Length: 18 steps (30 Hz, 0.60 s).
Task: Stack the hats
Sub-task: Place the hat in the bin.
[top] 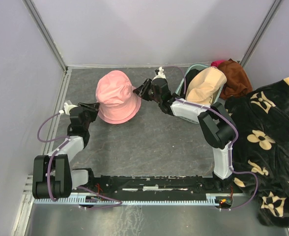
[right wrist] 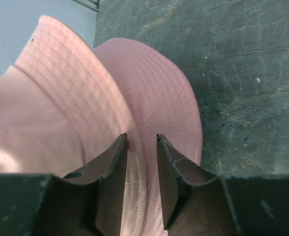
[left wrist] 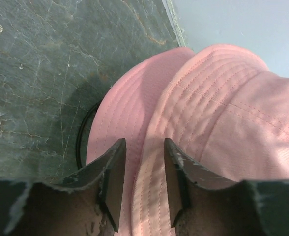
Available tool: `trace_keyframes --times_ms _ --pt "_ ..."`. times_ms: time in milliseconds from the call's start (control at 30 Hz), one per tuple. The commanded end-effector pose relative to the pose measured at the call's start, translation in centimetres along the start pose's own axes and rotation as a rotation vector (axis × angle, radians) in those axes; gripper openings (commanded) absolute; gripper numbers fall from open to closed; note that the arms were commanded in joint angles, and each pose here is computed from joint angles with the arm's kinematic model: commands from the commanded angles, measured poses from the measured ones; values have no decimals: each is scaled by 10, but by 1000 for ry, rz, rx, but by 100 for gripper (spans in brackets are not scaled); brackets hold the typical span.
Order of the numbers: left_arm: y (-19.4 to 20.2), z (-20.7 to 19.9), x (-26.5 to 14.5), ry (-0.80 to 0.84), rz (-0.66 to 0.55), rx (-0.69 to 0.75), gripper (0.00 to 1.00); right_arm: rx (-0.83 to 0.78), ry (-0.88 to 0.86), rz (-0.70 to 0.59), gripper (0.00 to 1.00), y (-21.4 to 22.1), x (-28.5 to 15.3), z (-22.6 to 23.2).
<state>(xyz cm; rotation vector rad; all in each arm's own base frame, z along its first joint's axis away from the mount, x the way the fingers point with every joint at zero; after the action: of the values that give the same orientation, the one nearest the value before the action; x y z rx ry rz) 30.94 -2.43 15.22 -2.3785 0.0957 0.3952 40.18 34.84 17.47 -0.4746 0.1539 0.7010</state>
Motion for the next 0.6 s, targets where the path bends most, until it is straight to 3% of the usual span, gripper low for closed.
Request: trace_keyframes --times_ms 0,200,567 --pt "-21 -16 -6 24 -63 61 46 -75 32 -30 40 -9 -16 9" --pt "-29 -21 -17 22 -83 72 51 -133 15 -50 49 -18 -29 27" --pt "-49 -33 -47 23 -150 124 55 -269 54 -125 53 -40 -68 58"
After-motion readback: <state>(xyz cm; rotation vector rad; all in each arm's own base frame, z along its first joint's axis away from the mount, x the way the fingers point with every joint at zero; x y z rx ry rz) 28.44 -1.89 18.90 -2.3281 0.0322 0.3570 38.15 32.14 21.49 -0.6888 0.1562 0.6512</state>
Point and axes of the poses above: each gripper's point midway between its finger pads, its own x axis out along the fingers, its own z axis along the line the jaws close on, y = z × x, the point moved 7 cm from there along -x, back along the fingers, and after that the axes turned 15 degrees about x, right-handed, at the moved point
